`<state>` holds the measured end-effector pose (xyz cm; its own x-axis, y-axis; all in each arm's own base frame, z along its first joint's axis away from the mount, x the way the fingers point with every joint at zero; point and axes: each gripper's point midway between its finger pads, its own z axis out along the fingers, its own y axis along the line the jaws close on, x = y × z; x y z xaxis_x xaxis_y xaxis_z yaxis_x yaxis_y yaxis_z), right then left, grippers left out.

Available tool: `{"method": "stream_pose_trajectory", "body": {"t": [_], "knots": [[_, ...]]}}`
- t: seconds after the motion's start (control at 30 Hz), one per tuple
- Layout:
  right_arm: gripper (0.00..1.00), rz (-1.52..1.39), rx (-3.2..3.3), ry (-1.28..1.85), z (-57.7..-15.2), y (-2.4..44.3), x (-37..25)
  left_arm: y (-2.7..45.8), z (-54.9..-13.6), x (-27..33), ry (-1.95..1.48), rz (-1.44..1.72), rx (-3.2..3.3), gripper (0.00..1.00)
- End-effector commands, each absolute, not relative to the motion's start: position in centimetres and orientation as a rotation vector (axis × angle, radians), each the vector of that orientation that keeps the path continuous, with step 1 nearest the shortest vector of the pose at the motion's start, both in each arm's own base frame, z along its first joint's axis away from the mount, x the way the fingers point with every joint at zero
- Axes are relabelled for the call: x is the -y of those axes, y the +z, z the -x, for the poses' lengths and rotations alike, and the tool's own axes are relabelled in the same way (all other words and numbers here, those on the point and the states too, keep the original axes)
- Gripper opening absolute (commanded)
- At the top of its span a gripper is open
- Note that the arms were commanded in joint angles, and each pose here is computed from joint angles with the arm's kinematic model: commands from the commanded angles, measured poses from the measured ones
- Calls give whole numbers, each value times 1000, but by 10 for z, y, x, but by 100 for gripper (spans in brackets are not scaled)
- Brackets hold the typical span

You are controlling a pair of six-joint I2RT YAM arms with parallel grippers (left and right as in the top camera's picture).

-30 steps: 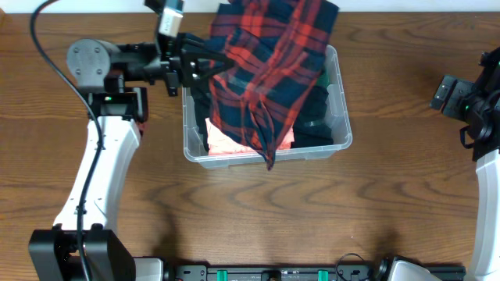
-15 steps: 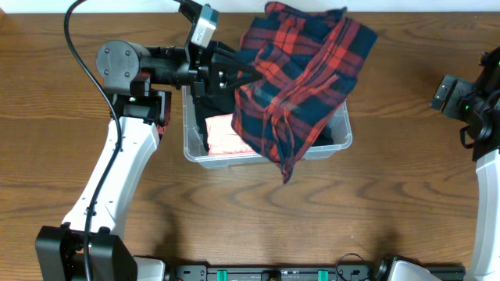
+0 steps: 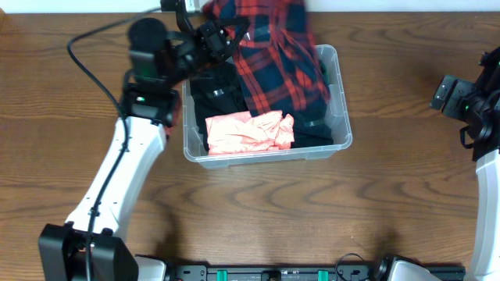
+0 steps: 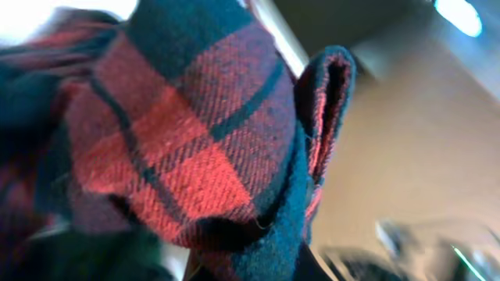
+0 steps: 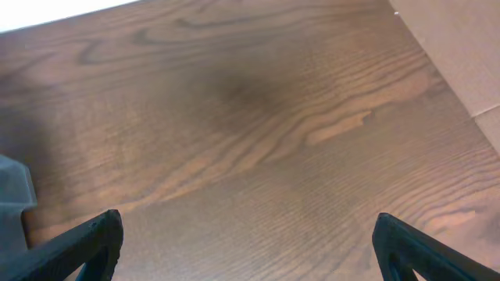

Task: Pack container
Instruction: 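Carry the plaid shirt with the left gripper over the bin, then lower the plaid shirt into the bin and release it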

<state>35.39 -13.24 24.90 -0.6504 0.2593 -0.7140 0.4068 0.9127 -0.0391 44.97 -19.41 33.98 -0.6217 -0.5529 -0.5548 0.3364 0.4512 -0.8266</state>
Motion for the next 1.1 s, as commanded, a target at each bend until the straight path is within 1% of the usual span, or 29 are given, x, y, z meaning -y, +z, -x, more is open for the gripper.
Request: {"method": "stream_pose_trajectory", "body": {"t": [0.0, 0.13, 0.2, 0.37, 0.53, 0.63, 0.73, 0.8, 0.97, 1.07], "knots": [[99, -482, -2310, -249, -354, 249, 133, 363, -473, 166, -1000, 485, -1657, 5], [99, -482, -2310, -249, -354, 249, 133, 367, -463, 172, -804, 654, -1540, 6], [99, -482, -2310, -249, -354, 249, 133, 371, -452, 173, -711, 737, -1467, 6], [99, -482, -2310, -249, -354, 249, 133, 383, -421, 181, -611, 863, -1329, 6], [99, -482, -2310, -249, -354, 249, 133, 376, -415, 191, -707, 951, -1311, 6], [99, -482, -2310, -249, -354, 249, 133, 375, -420, 183, -748, 1012, -1276, 6], [99, -482, -2310, -249, -354, 249, 133, 369, -427, 193, -860, 1025, -1310, 6], [99, -482, -2310, -249, -354, 249, 133, 362, -430, 202, -952, 1045, -1355, 6], [99, -482, -2310, -249, -354, 249, 133, 338, -434, 192, -940, 1143, -1399, 6], [99, -482, -2310, -249, -354, 249, 133, 321, -439, 196, -967, 1173, -1457, 6]]}}
